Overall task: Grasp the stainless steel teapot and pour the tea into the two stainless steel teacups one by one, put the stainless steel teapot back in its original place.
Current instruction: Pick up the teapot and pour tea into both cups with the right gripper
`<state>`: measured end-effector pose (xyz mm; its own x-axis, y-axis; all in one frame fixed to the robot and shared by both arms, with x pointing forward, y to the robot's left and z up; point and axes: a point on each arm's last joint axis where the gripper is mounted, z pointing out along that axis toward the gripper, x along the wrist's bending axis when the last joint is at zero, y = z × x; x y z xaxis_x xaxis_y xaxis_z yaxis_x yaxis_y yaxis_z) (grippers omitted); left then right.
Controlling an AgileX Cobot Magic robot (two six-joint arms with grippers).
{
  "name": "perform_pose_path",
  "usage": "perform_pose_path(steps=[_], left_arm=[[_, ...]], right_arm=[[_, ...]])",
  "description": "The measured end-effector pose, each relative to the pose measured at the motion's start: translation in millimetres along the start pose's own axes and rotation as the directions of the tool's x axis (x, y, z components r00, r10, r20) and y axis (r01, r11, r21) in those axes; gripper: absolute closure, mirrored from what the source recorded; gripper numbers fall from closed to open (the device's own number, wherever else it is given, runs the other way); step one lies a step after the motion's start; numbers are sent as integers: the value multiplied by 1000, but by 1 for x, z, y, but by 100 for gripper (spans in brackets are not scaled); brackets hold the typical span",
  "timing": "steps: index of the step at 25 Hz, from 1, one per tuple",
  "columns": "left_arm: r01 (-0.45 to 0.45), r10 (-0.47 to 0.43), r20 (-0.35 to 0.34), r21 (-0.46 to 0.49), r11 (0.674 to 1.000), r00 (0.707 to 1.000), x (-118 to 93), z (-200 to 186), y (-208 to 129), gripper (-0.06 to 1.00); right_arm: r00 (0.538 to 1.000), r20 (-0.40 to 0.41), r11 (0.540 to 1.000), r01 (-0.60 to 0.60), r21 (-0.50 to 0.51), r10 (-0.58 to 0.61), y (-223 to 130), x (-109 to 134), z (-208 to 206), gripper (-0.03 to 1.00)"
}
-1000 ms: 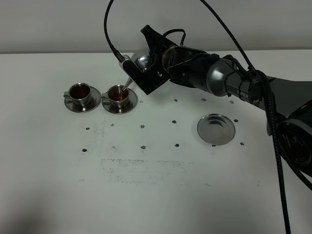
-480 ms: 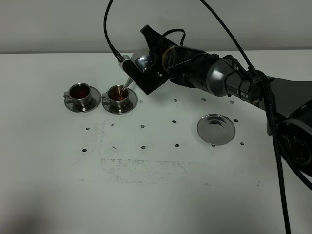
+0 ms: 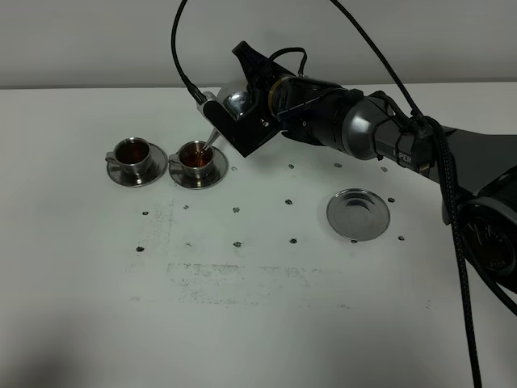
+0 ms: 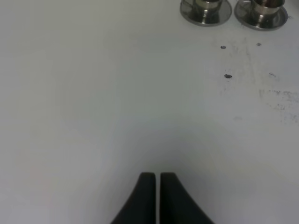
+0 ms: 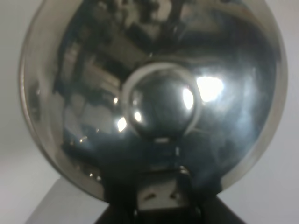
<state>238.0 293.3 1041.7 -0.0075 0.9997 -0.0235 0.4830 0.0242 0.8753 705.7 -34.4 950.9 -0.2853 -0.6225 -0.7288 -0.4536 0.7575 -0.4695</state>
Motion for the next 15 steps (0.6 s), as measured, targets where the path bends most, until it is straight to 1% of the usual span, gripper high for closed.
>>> perform_pose_path(steps=[15], left_arm=[[0, 0, 0, 0, 1000, 1000, 0, 0, 0, 89]], right_arm=[[1000, 7, 1000, 11, -1, -11, 0, -1, 0, 79]])
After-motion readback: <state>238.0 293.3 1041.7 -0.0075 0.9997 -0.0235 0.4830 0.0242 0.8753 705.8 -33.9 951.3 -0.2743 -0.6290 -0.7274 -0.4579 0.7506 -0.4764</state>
